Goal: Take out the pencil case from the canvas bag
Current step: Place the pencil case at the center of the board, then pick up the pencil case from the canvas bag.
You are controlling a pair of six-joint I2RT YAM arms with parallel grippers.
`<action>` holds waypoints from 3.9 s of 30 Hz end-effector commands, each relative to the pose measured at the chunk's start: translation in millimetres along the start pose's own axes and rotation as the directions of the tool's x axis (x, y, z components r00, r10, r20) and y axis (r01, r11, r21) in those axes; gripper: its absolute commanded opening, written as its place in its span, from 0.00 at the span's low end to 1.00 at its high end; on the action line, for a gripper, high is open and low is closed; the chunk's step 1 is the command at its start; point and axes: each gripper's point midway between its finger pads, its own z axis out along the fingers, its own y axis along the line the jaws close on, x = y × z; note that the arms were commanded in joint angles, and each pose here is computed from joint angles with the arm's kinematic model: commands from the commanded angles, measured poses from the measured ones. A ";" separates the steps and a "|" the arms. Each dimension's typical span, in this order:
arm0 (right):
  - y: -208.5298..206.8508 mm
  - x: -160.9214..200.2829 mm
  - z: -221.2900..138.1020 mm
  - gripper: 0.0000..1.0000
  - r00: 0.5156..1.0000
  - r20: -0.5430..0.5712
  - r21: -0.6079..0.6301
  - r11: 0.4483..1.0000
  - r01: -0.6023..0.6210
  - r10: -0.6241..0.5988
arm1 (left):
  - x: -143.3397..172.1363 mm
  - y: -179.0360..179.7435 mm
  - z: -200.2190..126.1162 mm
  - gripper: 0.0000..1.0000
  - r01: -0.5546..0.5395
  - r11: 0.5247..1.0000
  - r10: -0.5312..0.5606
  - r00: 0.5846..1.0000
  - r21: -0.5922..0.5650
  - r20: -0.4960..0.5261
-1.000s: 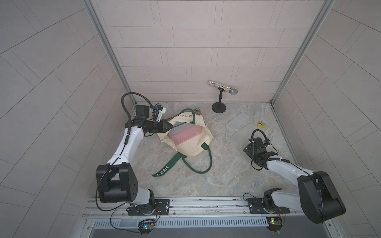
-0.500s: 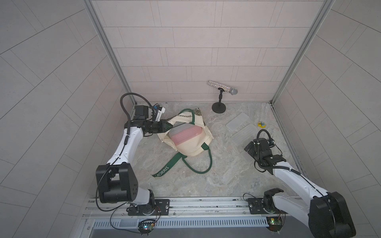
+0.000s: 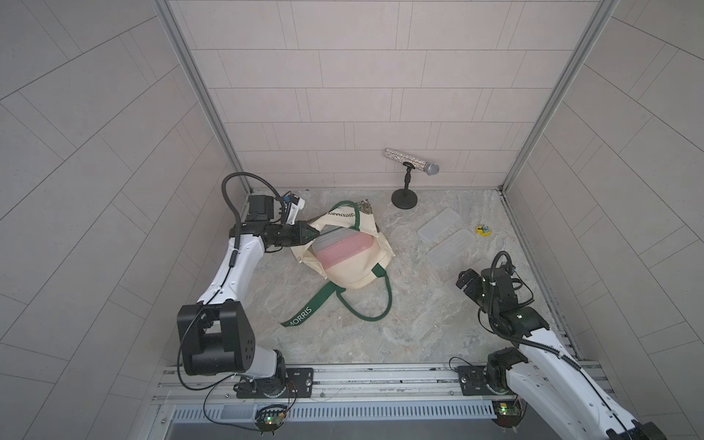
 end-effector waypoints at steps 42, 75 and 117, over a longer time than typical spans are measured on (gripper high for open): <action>300.1 170.7 -76.8 1.00 0.850 0.209 -0.714 0.519 0.471 -0.484 | 4.0 -14.8 -7.1 0.00 -0.046 0.996 0.044 0.999 0.082 0.025; 331.3 231.6 45.6 0.89 0.981 -0.132 -0.563 0.825 0.045 -0.143 | 3.3 -22.6 -10.4 0.00 -0.047 0.992 0.041 0.998 0.115 0.053; 344.7 254.7 133.7 0.86 0.905 -0.345 -0.375 0.847 -0.376 0.249 | 5.6 -44.7 -13.2 0.00 -0.046 0.967 0.035 0.998 0.252 0.051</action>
